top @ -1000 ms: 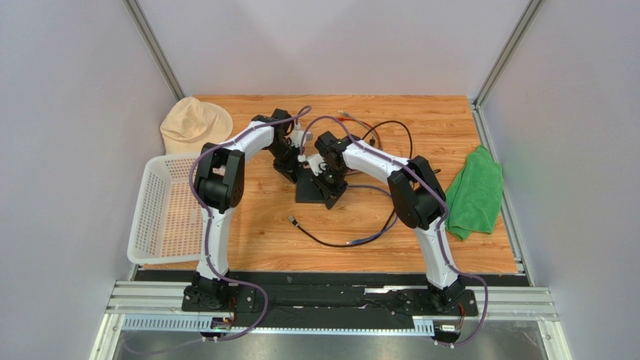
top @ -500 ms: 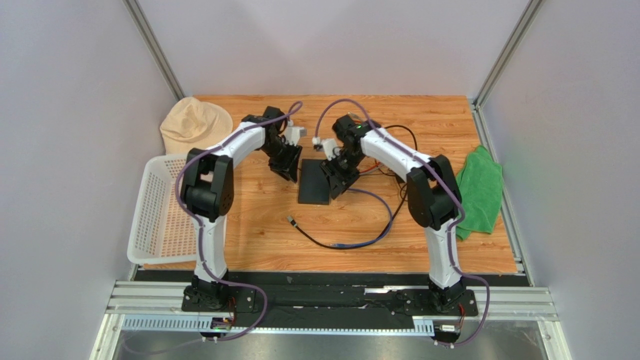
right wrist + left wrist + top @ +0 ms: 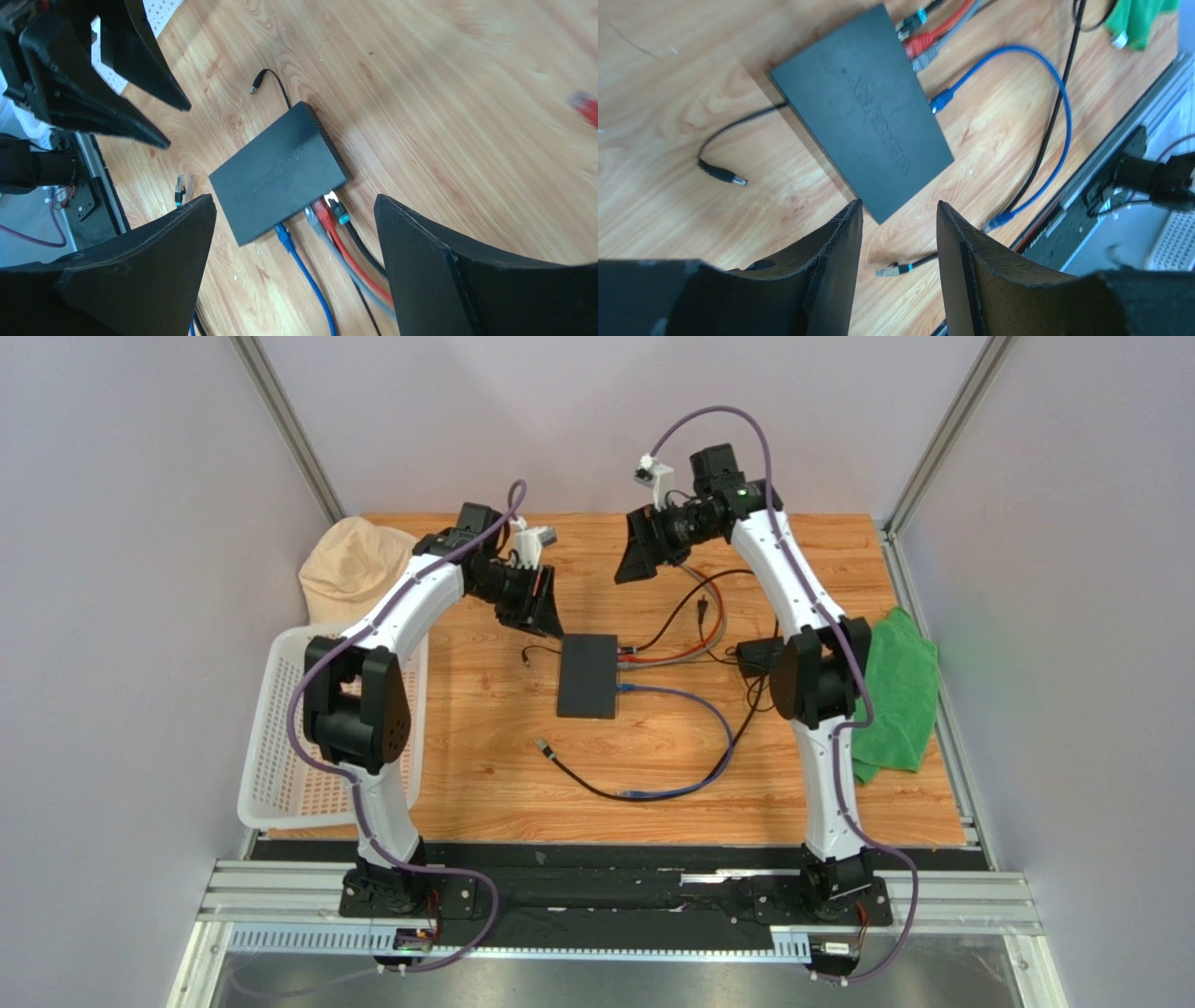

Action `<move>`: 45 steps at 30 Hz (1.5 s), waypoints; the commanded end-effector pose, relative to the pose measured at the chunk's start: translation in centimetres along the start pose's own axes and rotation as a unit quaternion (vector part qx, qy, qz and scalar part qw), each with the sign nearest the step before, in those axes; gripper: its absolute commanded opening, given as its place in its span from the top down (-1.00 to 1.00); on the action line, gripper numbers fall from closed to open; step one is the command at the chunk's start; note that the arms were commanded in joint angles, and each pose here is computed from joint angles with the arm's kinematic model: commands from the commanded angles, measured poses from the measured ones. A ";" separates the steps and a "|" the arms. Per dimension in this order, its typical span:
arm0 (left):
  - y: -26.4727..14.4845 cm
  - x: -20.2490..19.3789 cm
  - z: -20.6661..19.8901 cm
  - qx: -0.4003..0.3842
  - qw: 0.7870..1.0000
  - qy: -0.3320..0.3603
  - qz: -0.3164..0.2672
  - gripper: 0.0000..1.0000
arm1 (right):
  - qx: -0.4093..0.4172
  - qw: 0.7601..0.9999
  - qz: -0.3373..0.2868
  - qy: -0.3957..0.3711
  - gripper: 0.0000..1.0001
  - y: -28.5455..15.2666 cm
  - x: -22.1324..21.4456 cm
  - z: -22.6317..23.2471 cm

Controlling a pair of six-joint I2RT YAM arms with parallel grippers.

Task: Pull the plug from the switch port

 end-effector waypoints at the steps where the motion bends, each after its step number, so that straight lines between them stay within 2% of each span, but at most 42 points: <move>1: -0.1 -1.6 -0.5 -0.056 0.997 0.047 0.037 0.04 | 0.073 0.997 0.018 0.020 -0.72 4.6 -1.3 -2.4; 3: 0.1 -2.1 -1.3 -0.113 0.992 0.046 0.030 0.22 | 0.079 0.996 0.022 0.025 -0.67 5.6 -1.8 -3.4; 6: 0.9 -2.6 -1.5 -0.153 0.988 0.023 0.027 0.44 | 0.076 0.994 0.033 0.071 -0.58 7.3 -2.8 -4.8; 9: 2.9 -3.6 -0.2 -0.152 0.987 -0.015 0.055 0.59 | 0.082 0.989 0.049 0.116 -0.50 8.6 -4.1 -6.2; 13: 4.7 -4.0 1.3 -0.147 0.985 -0.037 0.084 0.60 | 0.083 0.978 0.071 0.177 -0.42 9.1 -6.2 -7.3; 16: 6.1 -4.2 2.1 -0.152 0.981 -0.070 0.097 0.60 | 0.074 0.977 0.088 0.181 -0.37 8.8 -7.2 -7.2; 20: 7.3 -4.2 2.5 -0.164 0.979 -0.077 0.095 0.60 | 0.072 0.976 0.109 0.175 -0.36 8.3 -8.5 -7.8; 22: 8.2 -4.7 3.2 -0.159 0.977 -0.090 0.112 0.59 | 0.067 0.972 0.122 0.188 -0.35 8.6 -9.4 -8.5; 27: 9.6 -5.9 3.9 -0.075 0.980 -0.070 0.173 0.55 | 0.065 0.963 0.135 0.223 -0.29 8.8 -10.9 -9.3; 33: 11.1 -7.9 3.6 -0.038 0.970 -0.064 0.229 0.50 | 0.032 0.965 0.144 0.216 -0.23 8.6 -11.6 -10.1; 42: 11.8 -7.9 3.6 -0.021 0.966 -0.062 0.250 0.44 | -0.011 0.966 0.140 0.217 -0.15 7.8 -11.6 -11.6; 45: 11.8 -7.9 3.6 -0.021 0.965 -0.067 0.254 0.41 | -0.031 0.967 0.132 0.216 -0.24 7.7 -11.3 -11.8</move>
Point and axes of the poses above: each gripper's point midway between its finger pads, its own y axis out along the fingers, its own z axis along the line the jaws close on, x = y × z, the point moved 9 cm from there along -y, back along the fingers, and after that the axes turned 11 degrees about y, right-handed, at the moved point
